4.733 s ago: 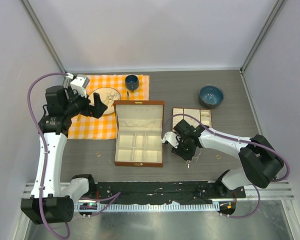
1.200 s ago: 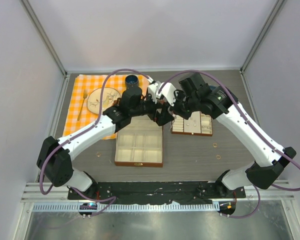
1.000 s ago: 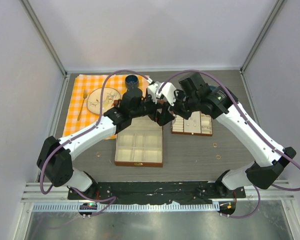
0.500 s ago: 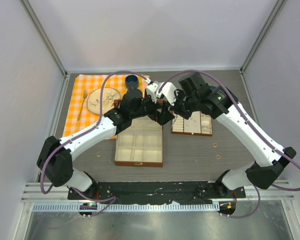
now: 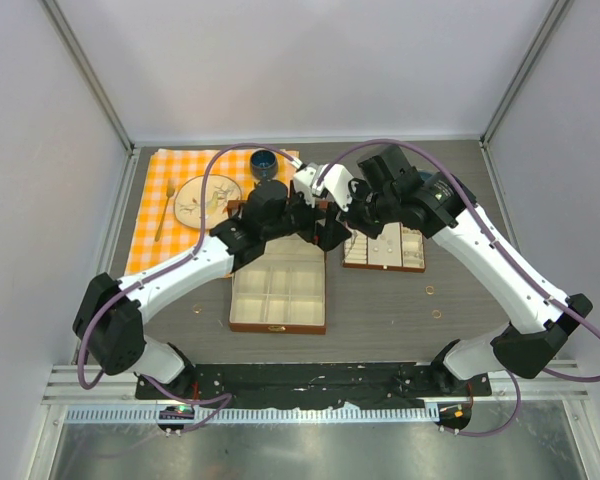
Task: Organize the mixed jewelry
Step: Pick up the jewelry from the center of the board.
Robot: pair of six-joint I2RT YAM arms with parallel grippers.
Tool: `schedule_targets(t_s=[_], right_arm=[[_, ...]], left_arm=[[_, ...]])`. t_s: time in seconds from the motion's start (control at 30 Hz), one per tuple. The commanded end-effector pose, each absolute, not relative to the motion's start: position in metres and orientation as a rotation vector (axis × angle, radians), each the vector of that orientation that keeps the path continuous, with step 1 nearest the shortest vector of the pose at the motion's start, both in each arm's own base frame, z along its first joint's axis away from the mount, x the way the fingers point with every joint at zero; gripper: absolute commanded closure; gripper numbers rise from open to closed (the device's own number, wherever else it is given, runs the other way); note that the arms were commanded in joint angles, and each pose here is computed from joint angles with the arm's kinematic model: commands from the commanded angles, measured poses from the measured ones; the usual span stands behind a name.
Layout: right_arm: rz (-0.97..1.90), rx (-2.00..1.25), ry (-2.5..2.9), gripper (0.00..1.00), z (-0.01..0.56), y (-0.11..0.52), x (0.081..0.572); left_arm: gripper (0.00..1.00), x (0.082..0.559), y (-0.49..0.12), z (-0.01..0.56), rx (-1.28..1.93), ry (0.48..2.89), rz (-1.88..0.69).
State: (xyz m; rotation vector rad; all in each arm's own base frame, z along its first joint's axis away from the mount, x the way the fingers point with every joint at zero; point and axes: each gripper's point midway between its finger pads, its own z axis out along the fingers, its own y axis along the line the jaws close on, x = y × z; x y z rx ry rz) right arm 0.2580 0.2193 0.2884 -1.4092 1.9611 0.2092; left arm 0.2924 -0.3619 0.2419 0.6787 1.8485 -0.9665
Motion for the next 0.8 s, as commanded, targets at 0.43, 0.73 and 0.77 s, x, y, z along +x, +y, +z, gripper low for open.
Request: schedule_targets(t_s=[0.43, 0.73, 0.77], right_arm=[[0.266, -1.343, 1.905, 0.99, 0.317, 0.217, 0.252], [0.293, -1.328, 1.9, 0.99, 0.322, 0.216, 0.25], [0.292, -1.328, 1.904, 0.99, 0.321, 0.216, 0.25]], left_arm=[[0.04, 0.292, -0.354, 0.271, 0.588, 1.814, -0.929], [0.06, 0.289, -0.363, 0.266, 0.6, 1.835, -0.951], [0.07, 0.289, -0.365, 0.264, 0.603, 1.839, -0.954]])
